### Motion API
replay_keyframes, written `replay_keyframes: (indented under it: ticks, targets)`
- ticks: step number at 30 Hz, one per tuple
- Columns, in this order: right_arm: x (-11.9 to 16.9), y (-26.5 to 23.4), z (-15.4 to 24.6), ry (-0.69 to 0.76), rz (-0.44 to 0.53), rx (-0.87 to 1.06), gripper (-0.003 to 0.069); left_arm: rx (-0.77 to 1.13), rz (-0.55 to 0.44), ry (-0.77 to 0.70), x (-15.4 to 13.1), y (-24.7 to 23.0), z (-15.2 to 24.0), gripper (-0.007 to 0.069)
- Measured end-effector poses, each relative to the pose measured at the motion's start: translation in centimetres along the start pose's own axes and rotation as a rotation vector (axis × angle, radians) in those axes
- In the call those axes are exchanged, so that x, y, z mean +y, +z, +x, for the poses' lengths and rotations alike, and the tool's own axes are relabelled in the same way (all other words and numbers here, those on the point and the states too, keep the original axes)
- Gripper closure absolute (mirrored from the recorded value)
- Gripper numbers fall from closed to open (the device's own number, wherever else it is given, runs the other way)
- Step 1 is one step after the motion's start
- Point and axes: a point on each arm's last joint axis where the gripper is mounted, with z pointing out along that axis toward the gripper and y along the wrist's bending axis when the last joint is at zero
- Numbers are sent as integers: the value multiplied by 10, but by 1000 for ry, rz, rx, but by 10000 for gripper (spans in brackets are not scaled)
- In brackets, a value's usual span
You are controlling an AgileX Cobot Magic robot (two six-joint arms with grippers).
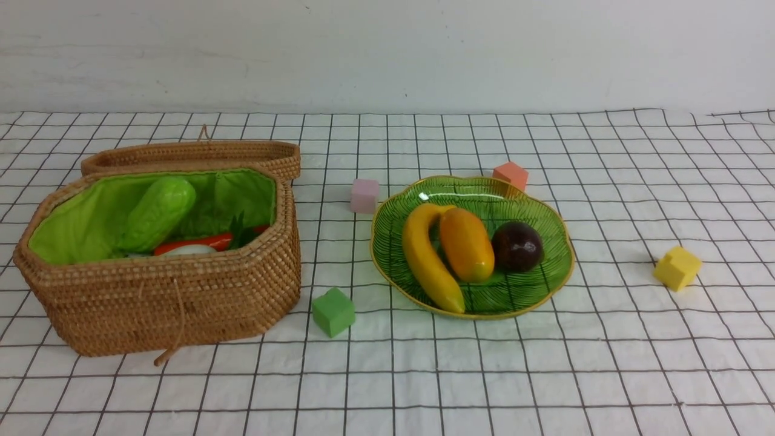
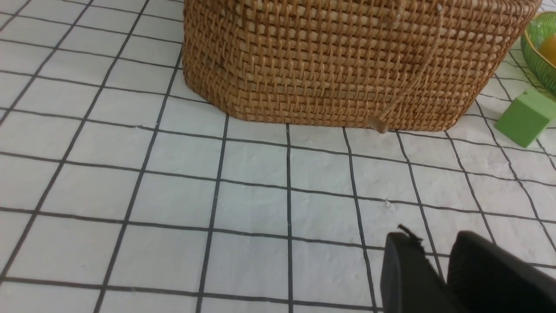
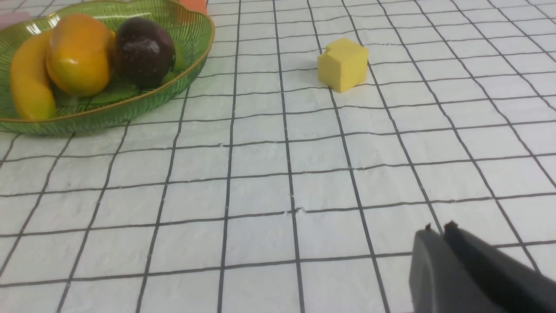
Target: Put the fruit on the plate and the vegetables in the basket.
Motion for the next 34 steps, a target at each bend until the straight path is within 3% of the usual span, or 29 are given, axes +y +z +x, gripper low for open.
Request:
replay_keyframes:
  ticks: [34]
  targets:
    - [0,0,0,0,0,0,575,0,0,0,0,0,0,449]
